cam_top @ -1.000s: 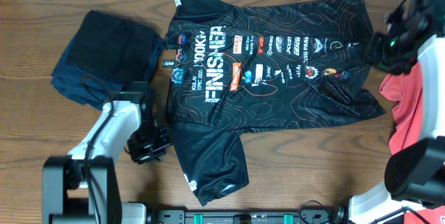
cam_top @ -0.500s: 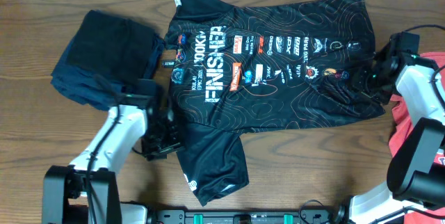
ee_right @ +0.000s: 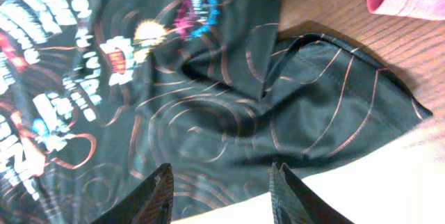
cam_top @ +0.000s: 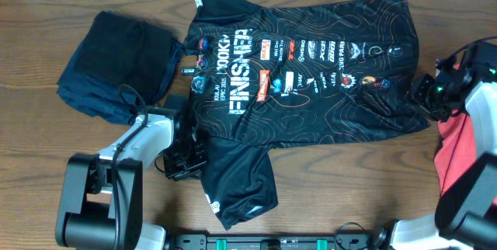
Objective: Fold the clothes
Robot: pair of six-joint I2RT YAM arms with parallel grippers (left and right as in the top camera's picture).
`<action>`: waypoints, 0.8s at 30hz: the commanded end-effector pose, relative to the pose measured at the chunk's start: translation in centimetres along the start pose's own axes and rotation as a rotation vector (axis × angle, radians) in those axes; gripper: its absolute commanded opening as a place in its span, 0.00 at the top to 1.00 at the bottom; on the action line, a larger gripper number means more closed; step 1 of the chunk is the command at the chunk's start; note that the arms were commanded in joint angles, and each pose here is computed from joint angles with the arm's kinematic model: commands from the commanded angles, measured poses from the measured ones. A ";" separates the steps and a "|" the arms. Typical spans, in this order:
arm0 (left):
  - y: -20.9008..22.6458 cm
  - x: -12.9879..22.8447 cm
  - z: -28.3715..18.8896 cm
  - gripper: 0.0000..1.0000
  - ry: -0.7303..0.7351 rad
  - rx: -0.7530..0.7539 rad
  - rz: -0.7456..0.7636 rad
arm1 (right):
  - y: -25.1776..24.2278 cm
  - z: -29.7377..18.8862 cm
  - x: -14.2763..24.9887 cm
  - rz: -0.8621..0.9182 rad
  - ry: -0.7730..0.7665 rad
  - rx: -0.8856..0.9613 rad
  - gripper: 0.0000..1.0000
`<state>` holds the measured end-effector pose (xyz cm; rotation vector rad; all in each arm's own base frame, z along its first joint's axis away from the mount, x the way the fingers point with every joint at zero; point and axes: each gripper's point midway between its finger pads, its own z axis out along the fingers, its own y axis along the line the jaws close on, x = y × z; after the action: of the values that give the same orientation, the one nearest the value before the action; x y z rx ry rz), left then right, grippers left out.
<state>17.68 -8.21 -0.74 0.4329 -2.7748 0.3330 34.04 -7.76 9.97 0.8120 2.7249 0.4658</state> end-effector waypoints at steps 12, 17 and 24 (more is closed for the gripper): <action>8.8 -0.9 -6.3 0.94 -0.046 -0.190 -0.237 | -5.2 0.1 3.3 0.111 0.063 0.245 0.50; 7.1 -1.2 -6.8 0.91 -0.066 -0.045 -0.189 | -7.5 1.8 4.2 0.199 0.043 0.286 0.49; 3.4 -0.8 -4.6 0.44 -0.055 0.030 -0.080 | -9.1 2.4 5.1 0.268 0.050 0.290 0.48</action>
<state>19.33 -1.63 3.07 0.6231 -2.8195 0.2827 26.76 -11.01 3.85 1.1981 2.7955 0.1607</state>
